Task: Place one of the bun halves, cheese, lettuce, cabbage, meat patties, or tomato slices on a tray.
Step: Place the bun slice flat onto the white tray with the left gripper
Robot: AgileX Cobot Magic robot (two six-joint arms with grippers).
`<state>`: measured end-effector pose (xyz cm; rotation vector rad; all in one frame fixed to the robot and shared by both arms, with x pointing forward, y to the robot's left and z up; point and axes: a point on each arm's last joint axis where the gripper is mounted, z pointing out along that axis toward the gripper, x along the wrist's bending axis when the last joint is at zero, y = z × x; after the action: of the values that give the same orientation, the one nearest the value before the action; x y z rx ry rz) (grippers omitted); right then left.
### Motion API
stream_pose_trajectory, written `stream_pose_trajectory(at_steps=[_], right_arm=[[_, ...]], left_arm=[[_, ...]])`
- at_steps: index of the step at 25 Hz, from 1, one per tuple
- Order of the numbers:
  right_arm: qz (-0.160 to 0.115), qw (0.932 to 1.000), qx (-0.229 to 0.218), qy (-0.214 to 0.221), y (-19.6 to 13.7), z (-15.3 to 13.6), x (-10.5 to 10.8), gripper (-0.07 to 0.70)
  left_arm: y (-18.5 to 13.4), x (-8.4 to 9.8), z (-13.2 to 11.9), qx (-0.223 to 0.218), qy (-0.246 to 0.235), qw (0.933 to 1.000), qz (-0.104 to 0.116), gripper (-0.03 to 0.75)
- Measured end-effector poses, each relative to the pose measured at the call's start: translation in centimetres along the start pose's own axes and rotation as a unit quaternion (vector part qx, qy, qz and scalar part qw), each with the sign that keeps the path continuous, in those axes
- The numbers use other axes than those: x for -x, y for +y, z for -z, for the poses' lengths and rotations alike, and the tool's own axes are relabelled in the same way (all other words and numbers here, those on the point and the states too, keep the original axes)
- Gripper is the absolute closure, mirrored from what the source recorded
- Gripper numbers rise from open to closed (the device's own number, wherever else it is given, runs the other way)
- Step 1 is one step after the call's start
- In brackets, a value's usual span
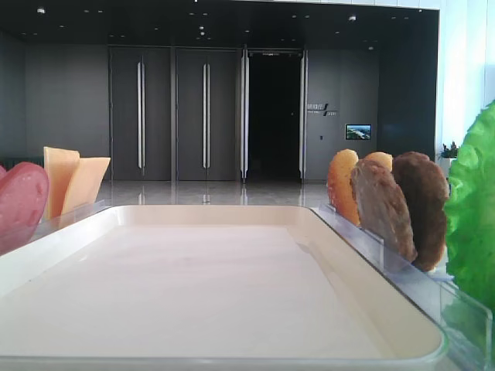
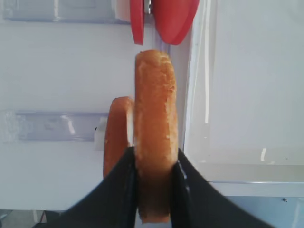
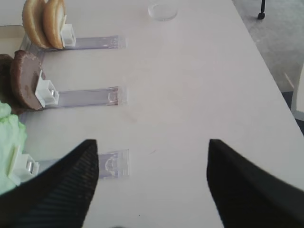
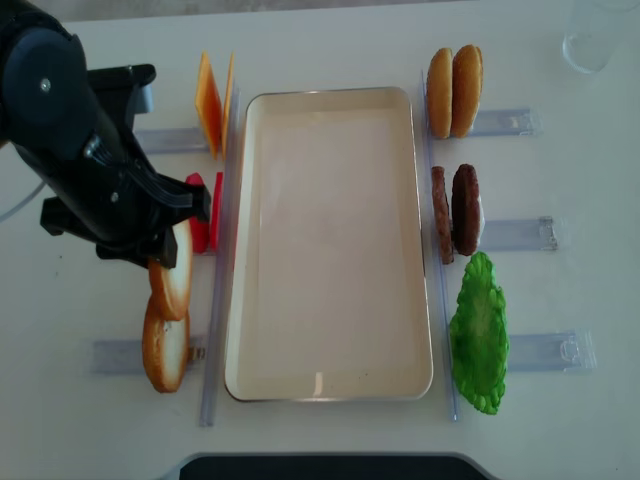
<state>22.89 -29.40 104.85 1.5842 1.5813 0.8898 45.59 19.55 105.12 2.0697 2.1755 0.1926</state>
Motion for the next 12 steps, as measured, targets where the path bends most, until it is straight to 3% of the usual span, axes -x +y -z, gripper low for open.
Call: stream_pose_trajectory(at_steps=[7, 12], right_arm=[[0.0, 1.0, 0.0, 0.0, 0.0, 0.0, 0.0, 0.166], [0.0, 1.0, 0.0, 0.0, 0.0, 0.0, 0.0, 0.166]], left_arm=[[0.3, 1.4, 0.1, 0.016, -0.078, 0.9967, -0.015, 0.577], [0.2, 2.8, 0.4, 0.015, -0.157, 0.9868, -0.038, 0.577]])
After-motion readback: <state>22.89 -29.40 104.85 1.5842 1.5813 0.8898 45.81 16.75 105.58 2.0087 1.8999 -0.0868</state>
